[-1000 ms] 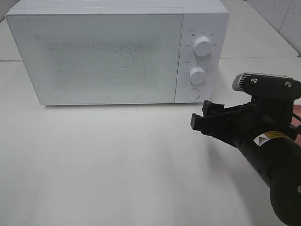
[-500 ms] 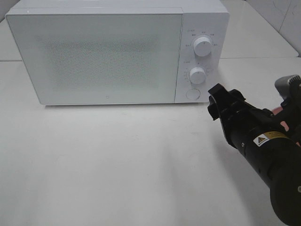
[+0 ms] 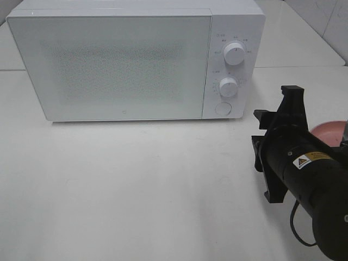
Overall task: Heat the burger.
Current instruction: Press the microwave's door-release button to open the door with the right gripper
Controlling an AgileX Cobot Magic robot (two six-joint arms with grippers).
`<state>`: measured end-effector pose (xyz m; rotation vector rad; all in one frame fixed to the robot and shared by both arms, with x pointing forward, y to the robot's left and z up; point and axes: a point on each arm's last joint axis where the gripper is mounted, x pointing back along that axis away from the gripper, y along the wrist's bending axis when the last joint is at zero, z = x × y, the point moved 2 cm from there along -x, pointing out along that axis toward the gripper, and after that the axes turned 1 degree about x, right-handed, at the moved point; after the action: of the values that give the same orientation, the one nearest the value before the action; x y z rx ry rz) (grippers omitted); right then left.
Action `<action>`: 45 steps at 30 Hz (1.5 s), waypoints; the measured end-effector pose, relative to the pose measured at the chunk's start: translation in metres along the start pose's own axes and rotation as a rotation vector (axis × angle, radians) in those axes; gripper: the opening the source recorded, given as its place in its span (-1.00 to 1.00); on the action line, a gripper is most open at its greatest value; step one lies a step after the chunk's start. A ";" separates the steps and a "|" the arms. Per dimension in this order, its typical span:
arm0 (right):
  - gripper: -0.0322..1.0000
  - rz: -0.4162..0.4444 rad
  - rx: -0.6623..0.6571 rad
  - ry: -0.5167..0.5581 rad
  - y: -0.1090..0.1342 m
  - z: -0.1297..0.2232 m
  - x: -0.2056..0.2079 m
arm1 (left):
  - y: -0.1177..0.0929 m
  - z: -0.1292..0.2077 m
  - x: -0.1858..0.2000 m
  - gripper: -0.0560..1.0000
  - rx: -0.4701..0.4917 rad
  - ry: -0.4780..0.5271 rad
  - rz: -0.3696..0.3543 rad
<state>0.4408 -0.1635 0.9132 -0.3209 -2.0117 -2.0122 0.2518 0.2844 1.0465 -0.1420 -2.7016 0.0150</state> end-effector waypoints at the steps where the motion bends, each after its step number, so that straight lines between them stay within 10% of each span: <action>1: -0.13 0.000 0.000 0.000 0.000 0.000 0.000 | 0.000 0.000 0.000 0.91 0.000 0.000 0.000; 12: -0.93 0.037 -0.021 0.011 -0.004 0.001 0.000 | 0.000 0.000 0.000 0.91 0.000 0.000 0.000; 45: -0.94 0.042 -0.048 0.051 -0.007 0.008 -0.095 | 0.000 0.000 0.000 0.91 0.000 0.000 0.000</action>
<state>0.5273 -0.1517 0.8734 -0.3161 -1.9133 -2.0242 0.2518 0.2844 1.0465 -0.1420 -2.7016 0.0150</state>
